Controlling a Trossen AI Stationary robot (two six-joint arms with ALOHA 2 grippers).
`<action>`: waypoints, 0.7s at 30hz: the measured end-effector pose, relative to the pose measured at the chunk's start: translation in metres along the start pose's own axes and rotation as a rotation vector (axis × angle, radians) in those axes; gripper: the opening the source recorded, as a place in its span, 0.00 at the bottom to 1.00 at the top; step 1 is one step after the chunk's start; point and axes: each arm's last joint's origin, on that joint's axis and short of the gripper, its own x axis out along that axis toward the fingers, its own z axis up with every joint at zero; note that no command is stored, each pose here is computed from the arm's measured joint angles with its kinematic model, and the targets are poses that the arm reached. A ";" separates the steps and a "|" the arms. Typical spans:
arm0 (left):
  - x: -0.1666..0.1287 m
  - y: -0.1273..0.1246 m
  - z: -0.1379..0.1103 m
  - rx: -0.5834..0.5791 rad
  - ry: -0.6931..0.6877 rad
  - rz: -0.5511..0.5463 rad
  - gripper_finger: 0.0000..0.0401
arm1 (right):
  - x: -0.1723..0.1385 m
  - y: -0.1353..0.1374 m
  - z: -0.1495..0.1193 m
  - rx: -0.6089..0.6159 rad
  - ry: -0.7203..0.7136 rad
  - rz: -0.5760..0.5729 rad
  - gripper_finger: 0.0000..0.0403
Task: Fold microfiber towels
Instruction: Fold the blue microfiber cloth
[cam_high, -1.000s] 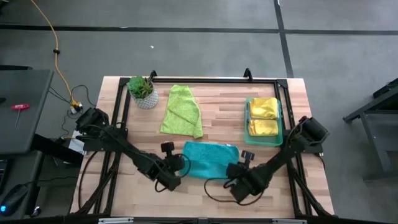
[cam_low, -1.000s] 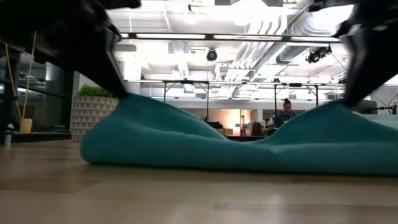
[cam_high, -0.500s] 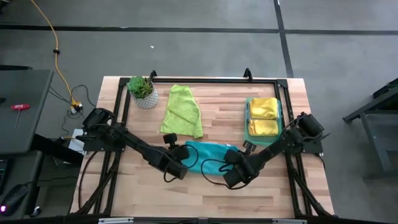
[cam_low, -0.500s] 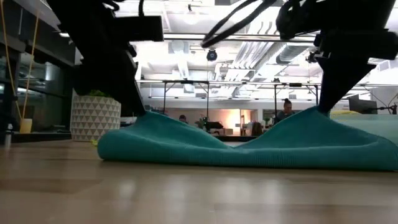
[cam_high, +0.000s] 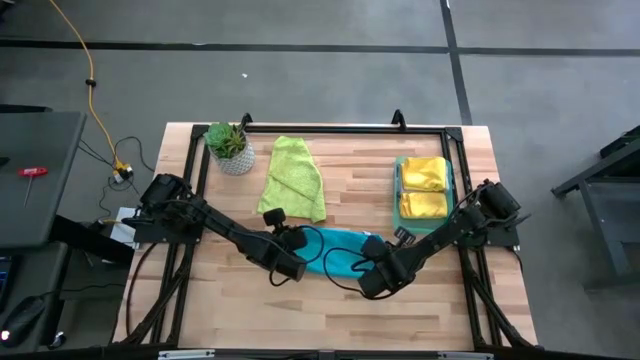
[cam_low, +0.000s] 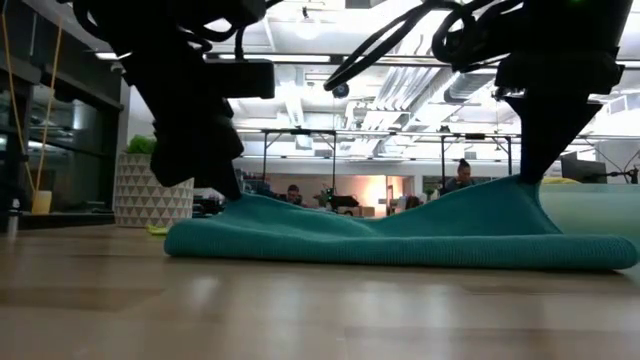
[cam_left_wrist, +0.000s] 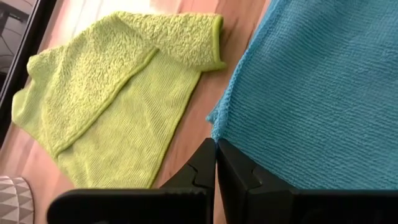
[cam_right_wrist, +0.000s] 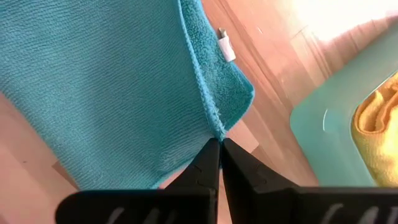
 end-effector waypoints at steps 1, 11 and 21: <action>0.000 0.000 0.000 -0.002 0.001 0.000 0.00 | 0.000 0.000 0.000 0.000 0.000 0.000 0.00; 0.001 0.000 0.001 0.004 -0.003 -0.002 0.01 | 0.000 0.000 0.000 0.001 -0.006 0.000 0.00; 0.001 0.001 0.002 0.018 -0.012 0.012 0.10 | 0.001 -0.001 0.003 0.009 -0.005 -0.006 0.07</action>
